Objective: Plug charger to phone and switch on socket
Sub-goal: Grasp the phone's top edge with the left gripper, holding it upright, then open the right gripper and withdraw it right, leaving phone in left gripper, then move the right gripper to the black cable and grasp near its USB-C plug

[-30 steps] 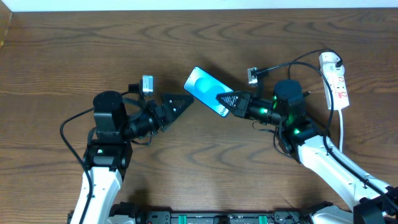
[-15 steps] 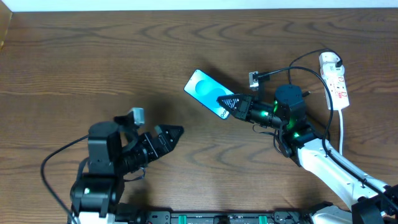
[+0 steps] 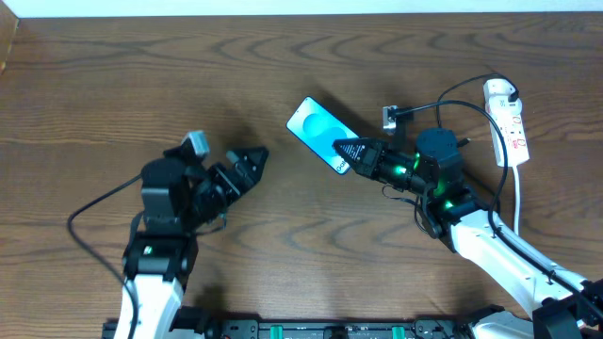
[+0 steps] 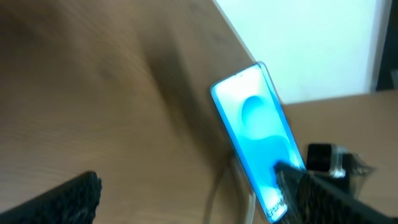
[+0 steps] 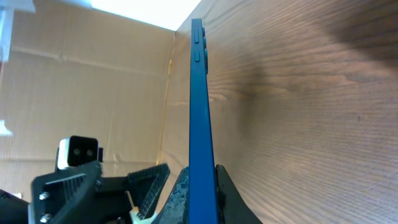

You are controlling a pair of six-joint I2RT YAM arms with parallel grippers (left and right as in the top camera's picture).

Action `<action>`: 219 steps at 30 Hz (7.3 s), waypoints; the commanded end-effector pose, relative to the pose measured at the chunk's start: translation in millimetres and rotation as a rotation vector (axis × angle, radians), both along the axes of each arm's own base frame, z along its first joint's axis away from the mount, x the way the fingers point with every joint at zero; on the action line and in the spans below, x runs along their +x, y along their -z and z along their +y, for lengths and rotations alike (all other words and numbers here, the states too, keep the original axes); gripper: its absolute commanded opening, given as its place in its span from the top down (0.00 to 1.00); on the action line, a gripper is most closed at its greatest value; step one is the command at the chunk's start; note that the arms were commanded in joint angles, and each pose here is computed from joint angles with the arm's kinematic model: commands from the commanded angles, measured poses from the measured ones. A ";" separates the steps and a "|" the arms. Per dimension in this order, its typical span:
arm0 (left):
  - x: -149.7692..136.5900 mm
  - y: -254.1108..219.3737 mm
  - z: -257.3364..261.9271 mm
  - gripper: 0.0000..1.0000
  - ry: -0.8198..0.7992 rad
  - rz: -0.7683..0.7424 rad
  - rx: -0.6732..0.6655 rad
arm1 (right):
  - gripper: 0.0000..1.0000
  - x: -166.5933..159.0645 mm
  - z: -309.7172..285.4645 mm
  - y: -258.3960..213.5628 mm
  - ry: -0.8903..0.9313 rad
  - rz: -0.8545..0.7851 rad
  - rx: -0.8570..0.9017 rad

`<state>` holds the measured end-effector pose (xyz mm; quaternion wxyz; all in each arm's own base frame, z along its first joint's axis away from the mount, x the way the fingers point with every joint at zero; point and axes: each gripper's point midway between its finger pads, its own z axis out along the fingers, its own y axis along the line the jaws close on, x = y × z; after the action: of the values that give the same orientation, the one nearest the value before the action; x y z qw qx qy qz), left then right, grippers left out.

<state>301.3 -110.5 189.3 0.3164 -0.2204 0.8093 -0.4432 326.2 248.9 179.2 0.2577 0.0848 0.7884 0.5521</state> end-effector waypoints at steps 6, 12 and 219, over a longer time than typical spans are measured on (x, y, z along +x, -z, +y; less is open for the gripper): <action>16.6 -9.8 -30.9 0.01 0.114 0.067 -0.261 | 0.99 -1.4 17.1 -24.9 0.023 -0.022 0.089; 19.2 -3.6 -32.4 0.00 0.093 0.137 -0.318 | 0.99 -4.0 28.2 -26.8 0.074 0.040 0.136; 32.5 29.8 -53.4 0.92 0.178 0.167 -0.307 | 0.87 -43.8 -94.8 161.0 -0.134 0.222 -1.042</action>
<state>330.3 -160.9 144.2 0.1563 -0.2543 0.7749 -0.5572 296.9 159.6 35.9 0.1703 -0.0275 0.9787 0.1118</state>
